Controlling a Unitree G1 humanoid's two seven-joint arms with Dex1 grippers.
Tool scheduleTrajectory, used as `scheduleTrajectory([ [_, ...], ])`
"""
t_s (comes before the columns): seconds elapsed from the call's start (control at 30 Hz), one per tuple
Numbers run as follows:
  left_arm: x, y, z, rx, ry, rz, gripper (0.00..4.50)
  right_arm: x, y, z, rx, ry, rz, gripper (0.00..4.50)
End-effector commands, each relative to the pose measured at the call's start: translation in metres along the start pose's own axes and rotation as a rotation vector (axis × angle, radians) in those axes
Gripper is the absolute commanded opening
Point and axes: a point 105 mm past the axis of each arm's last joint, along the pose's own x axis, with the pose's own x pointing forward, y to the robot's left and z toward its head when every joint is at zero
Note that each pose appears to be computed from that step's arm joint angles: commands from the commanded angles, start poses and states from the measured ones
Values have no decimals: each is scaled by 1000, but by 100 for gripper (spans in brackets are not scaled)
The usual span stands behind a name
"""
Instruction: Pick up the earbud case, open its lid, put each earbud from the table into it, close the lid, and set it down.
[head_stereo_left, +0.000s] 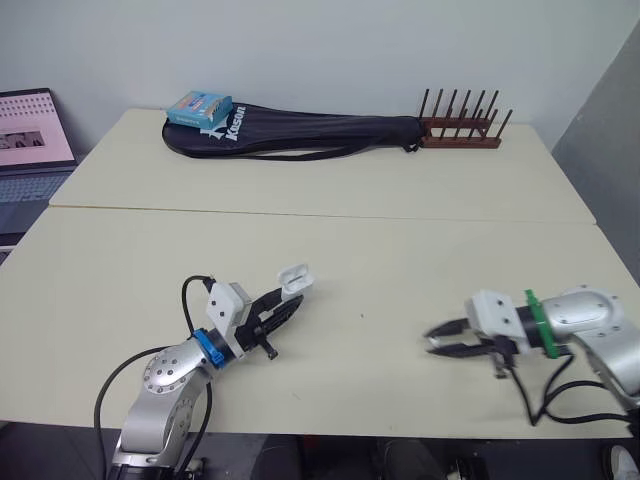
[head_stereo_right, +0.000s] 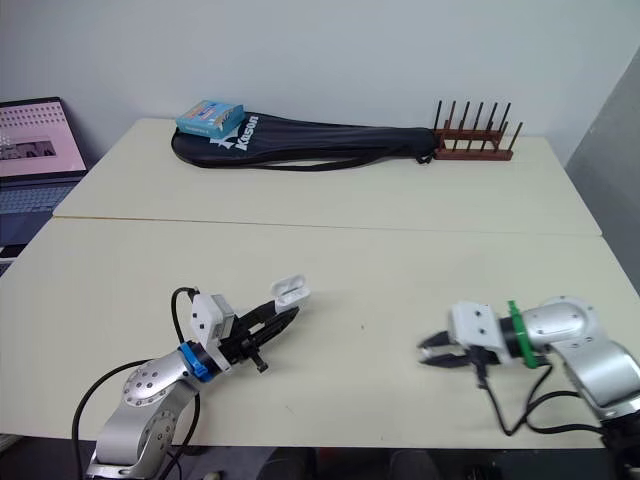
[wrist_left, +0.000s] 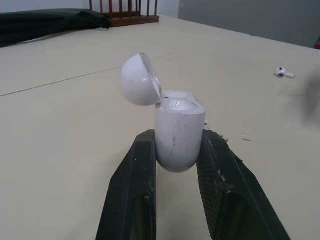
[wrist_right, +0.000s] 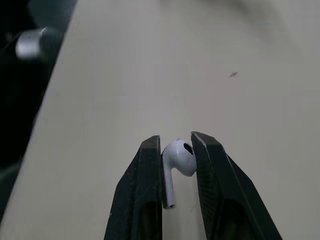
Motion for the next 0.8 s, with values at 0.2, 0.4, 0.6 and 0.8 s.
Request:
scheduleTrajectory([
  [0.2,-2,-14,16,15,-29,-37,75,-35,13,-40,-142,143,135,56],
  [0.4,-4,-17,19,9,-25,-38,75,-38,23,-58,-128,168,177,56],
  [0.6,-3,-14,20,10,-17,-42,75,-32,26,-68,-70,190,177,56],
  [0.8,-2,-13,20,12,-13,-49,75,-27,24,-69,-87,185,151,225],
])
